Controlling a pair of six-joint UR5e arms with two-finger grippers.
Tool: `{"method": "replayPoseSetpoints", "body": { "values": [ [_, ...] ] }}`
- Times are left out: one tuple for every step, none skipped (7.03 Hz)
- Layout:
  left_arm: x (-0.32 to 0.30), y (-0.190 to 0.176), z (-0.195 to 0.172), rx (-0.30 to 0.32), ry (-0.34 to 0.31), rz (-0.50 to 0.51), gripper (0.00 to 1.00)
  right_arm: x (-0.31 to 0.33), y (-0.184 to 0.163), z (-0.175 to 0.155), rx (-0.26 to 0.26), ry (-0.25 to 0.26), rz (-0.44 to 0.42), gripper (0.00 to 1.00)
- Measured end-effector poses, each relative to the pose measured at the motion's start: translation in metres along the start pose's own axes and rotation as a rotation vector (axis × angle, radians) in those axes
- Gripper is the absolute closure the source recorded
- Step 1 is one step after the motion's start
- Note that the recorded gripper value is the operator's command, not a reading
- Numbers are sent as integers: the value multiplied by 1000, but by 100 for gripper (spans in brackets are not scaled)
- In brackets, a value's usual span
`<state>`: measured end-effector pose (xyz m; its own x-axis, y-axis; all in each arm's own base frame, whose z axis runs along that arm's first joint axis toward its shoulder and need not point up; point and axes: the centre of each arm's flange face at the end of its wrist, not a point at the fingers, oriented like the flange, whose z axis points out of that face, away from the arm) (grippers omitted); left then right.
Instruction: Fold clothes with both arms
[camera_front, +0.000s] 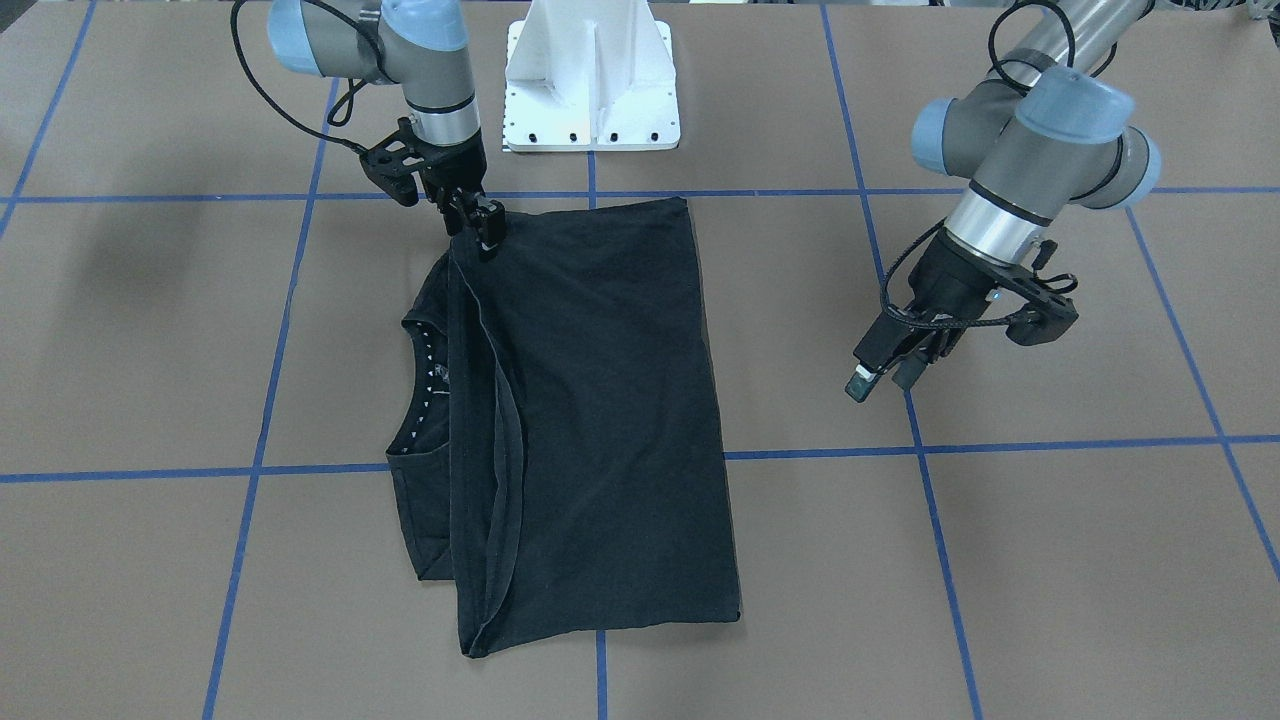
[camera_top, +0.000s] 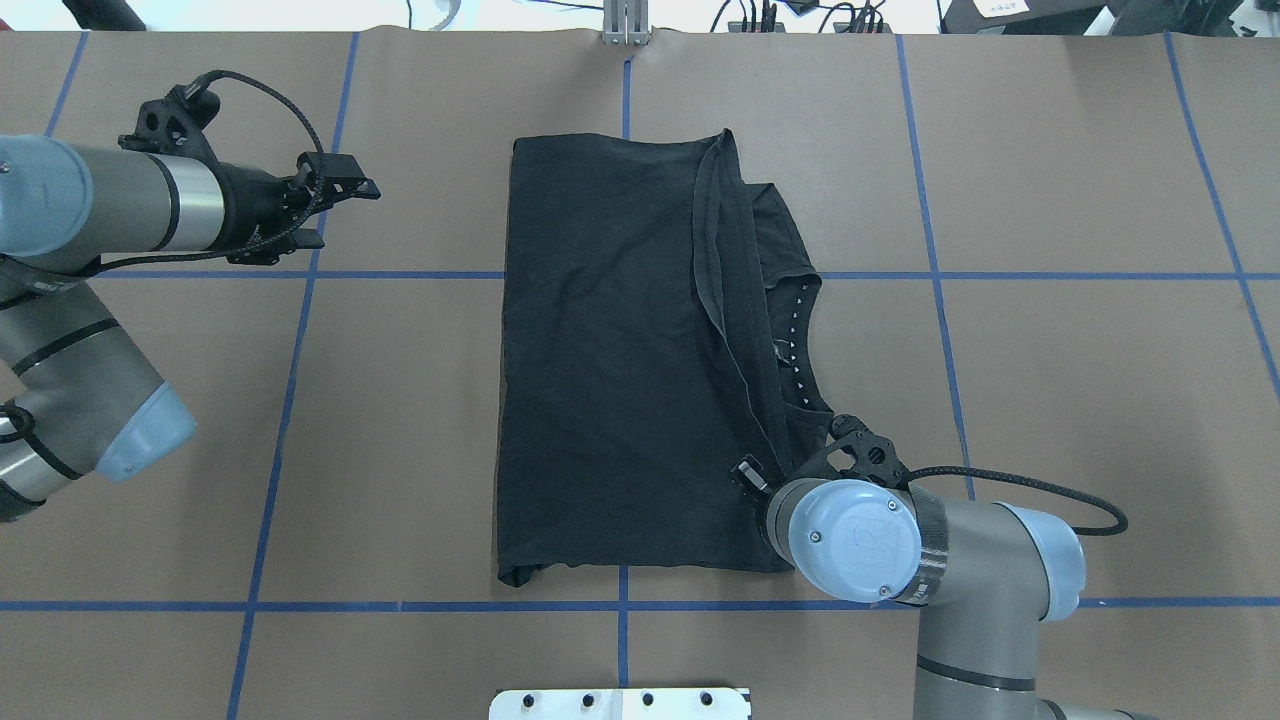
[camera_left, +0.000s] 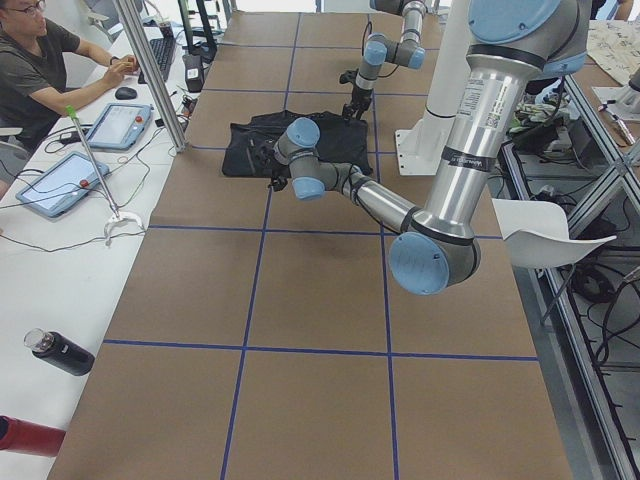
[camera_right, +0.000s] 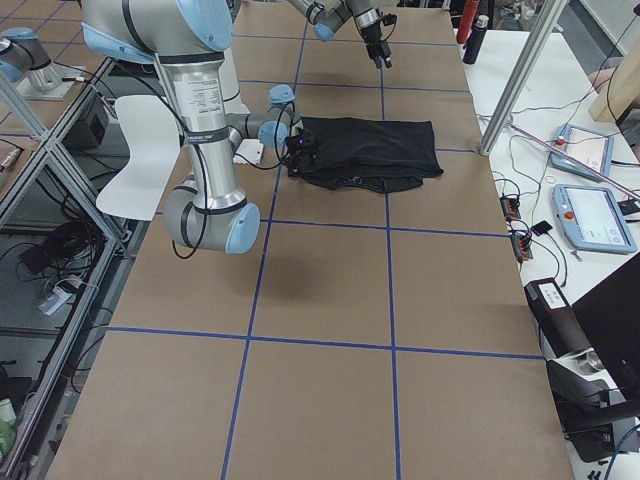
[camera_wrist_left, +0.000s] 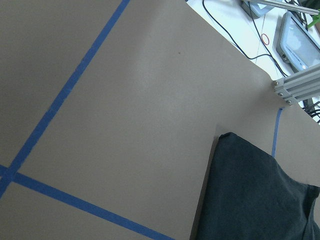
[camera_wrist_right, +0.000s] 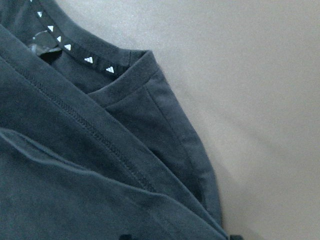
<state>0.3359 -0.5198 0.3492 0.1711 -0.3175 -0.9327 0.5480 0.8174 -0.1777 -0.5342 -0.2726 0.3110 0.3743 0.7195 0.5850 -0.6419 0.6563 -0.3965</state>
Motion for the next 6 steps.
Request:
{"method": "replayPoseSetpoints", "body": {
  "values": [
    [1,0,-1,0,2,0,1,0,-1,1,1,1,9,100],
    [1,0,-1,0,3,1,1,0,-3,1,4,2,24,100],
    [2,1,-1,0,4,1,1,1,-4,2,5,4,29,100],
    [2,1,-1,-1,4,1,1,0,-4,-1,1,0,31,100],
    [2,2,-1,-3,4,-15,1,-2,-4,-5,-6,-8,35,100],
    [4,7,0,0,10,-73,1,-4,-5,-13,-17,-17,36,100]
  ]
}}
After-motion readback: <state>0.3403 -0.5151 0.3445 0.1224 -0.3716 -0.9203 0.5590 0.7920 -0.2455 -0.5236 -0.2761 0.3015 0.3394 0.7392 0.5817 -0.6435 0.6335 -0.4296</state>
